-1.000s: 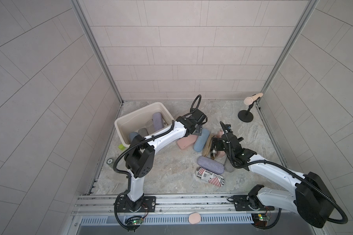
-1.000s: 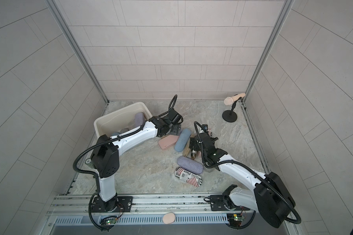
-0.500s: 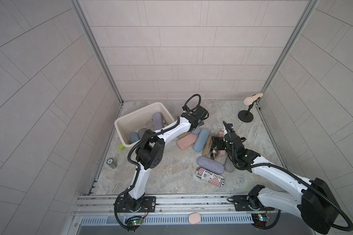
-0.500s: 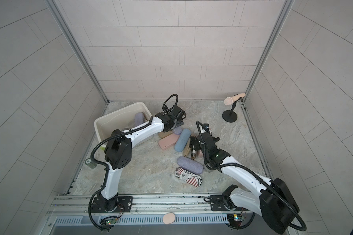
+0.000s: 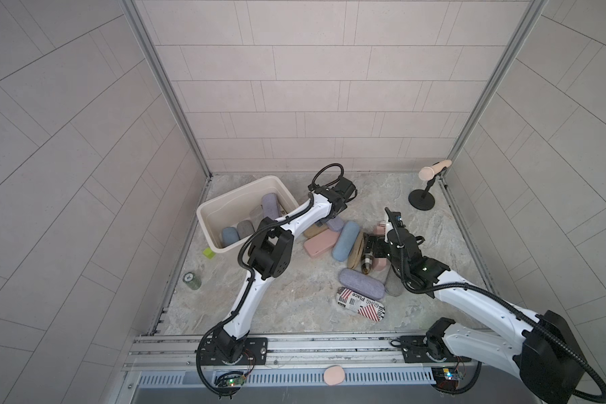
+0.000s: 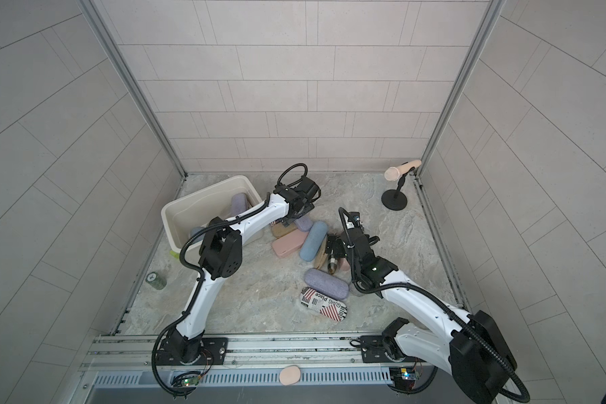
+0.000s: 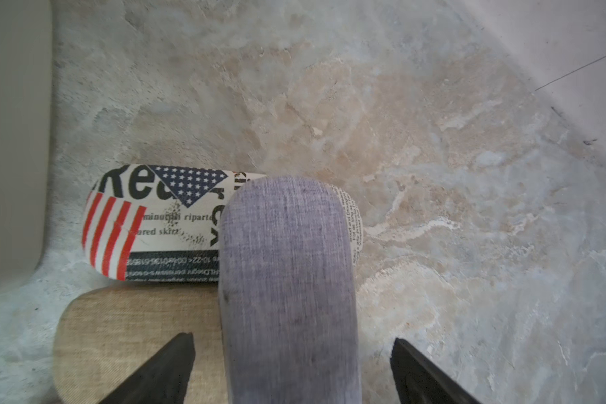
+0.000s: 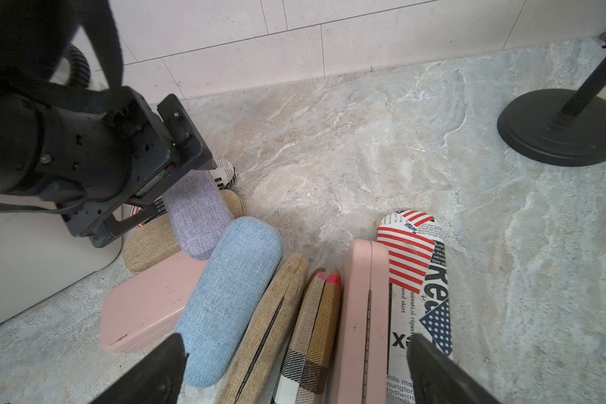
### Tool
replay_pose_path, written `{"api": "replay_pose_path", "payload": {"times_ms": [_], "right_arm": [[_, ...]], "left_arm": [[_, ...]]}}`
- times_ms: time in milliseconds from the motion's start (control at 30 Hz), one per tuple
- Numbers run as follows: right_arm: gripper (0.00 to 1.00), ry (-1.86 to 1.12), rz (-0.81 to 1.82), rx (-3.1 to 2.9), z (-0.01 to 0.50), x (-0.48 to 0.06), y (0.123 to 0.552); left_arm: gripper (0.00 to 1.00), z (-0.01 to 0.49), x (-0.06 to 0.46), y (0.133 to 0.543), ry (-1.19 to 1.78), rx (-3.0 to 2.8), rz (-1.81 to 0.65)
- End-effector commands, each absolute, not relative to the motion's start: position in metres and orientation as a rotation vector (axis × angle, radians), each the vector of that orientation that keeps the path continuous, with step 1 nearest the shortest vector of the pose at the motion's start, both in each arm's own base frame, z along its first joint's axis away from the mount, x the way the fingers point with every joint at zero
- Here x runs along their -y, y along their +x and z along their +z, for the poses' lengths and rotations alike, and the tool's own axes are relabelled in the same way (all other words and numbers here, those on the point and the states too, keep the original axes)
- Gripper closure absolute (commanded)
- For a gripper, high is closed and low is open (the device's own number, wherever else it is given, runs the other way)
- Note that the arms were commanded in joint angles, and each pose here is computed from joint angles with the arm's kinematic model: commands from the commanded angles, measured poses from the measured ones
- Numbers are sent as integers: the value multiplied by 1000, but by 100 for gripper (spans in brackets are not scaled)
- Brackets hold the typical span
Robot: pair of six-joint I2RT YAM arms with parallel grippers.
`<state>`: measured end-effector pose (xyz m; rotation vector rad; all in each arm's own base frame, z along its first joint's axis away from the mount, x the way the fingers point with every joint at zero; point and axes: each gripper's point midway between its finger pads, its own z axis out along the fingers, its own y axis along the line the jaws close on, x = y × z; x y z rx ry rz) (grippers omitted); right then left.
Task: Put the glasses cases into the storage boxes
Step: Pick up the glasses case.
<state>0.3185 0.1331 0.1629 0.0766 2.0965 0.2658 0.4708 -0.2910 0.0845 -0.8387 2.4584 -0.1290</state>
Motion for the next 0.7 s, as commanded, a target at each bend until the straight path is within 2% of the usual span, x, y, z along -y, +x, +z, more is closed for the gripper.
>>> {"api": "replay_pose_path", "payload": {"times_ms": [0,133,333,467,667], "right_arm": [[0,86,264,-2100,160,-130,316],[0,86,268,-2097,161,-130,316],[0,89,271,-2093,162,-130,316],[1,89,272,-2090,163,-130,315],[2,81,283,-2088,163,-132,315]], "left_arm": [[7,80,280,468,-885,-2468,-64],[13,61,276,467,-899,-2524,-57],[32,50,272,462,-888,-2585,-85],[41,63,270,462,-832,-2568,-109],[45,104,276,466,-687,-2542,-185]]}}
